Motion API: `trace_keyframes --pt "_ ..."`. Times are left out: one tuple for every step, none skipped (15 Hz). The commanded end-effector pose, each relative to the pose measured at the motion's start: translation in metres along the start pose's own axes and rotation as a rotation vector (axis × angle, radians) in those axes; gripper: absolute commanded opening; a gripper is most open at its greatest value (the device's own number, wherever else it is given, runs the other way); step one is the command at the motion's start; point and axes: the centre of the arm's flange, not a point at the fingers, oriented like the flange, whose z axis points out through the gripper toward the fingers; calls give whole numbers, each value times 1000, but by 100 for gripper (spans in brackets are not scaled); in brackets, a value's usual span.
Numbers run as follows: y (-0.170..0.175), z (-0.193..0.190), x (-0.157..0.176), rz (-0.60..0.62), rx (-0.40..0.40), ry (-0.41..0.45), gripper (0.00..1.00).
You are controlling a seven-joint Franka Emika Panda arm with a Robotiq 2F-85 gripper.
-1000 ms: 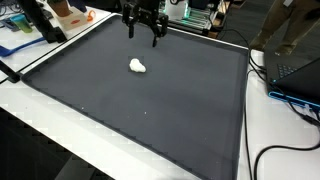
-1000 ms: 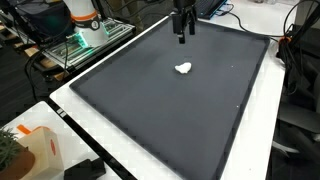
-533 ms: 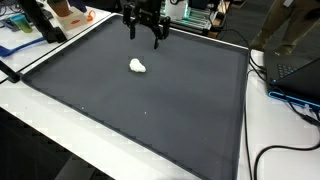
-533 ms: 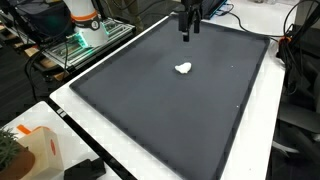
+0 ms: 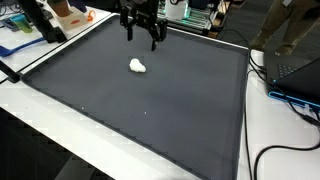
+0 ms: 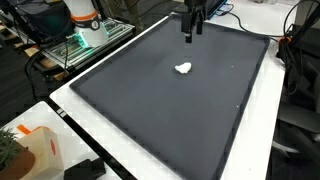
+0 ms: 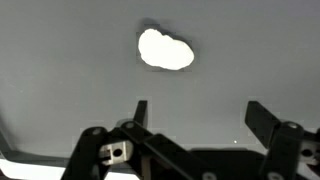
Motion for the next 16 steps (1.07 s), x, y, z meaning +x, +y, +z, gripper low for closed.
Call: trace_keyframes --pt "2 1 18 29 -53 -66 100" --pt "2 1 22 32 -64 -85 100" --pt "3 0 27 33 -63 -102 100" --pt "2 0 32 35 -69 -111 100" --pt "1 -1 37 38 -69 -114 100" --pt "1 -1 42 40 -72 -118 100" --pt "0 0 48 46 -76 -126 100" --pt "0 2 53 52 -80 -141 100" --pt "0 4 57 60 -85 -157 100" --pt "0 6 61 70 -88 -171 100" --pt "1 8 65 79 -96 -187 100" --pt "1 9 69 85 -100 -198 100" --pt "1 11 72 90 -103 -211 100" --pt "1 13 76 97 -107 -220 100" --pt "1 14 79 103 -110 -231 100" --pt "1 17 83 109 -112 -244 100"
